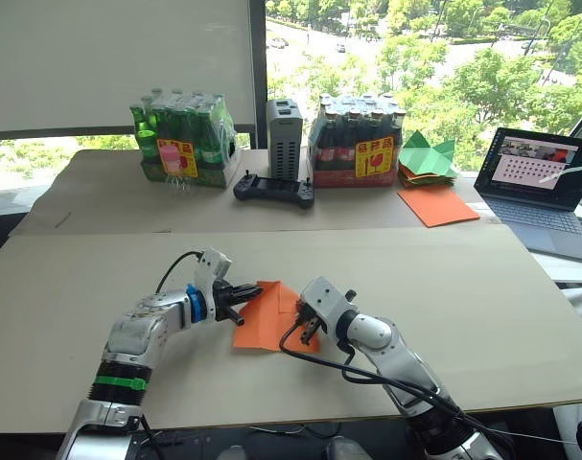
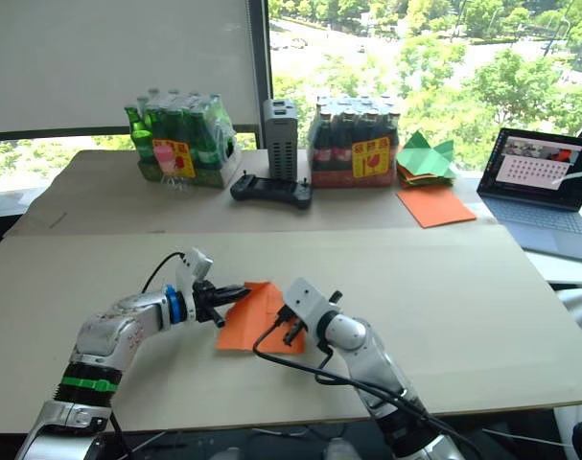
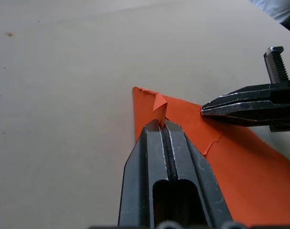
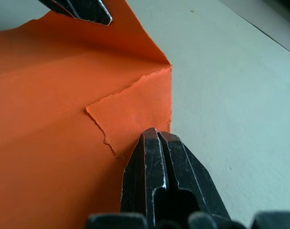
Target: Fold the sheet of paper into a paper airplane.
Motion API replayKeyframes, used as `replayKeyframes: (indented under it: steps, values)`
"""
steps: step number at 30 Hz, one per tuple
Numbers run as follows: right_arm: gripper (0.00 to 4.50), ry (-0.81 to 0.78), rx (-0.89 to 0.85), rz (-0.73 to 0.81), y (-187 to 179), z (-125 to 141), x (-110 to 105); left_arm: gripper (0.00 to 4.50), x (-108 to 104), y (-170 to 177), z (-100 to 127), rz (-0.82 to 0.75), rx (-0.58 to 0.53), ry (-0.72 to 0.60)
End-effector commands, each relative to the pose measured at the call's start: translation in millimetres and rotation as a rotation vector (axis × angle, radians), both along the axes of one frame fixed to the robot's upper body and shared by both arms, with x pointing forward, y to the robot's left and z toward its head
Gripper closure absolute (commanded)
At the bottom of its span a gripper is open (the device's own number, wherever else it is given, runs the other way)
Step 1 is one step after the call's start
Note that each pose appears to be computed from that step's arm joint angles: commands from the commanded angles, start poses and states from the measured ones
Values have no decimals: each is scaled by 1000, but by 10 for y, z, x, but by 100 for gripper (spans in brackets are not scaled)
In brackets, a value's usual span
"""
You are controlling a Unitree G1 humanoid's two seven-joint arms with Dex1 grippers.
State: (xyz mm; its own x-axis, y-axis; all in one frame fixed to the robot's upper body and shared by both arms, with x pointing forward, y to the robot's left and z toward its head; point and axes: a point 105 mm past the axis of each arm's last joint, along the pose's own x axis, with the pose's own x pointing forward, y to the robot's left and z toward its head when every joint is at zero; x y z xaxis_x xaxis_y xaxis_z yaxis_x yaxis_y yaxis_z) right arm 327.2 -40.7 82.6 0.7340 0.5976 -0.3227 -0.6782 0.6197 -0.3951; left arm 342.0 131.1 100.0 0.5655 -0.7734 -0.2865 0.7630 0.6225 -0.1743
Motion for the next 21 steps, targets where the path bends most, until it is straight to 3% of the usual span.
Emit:
replayKeyframes:
  steps: [1,12,18,21]
  values:
    - [450,36,-22,6,12,-93,-30,449,-25,-47,85,-58,92,-114]
    - [450,36,-21,6,18,-94,-30,449,48,-127,56,-117,323,-303]
    - [450,34,31,-15,46,-30,2,449,38,-101,-180,-170,559,-385]
    - [450,27,72,-29,64,29,27,449,28,-77,-239,-188,614,-412]
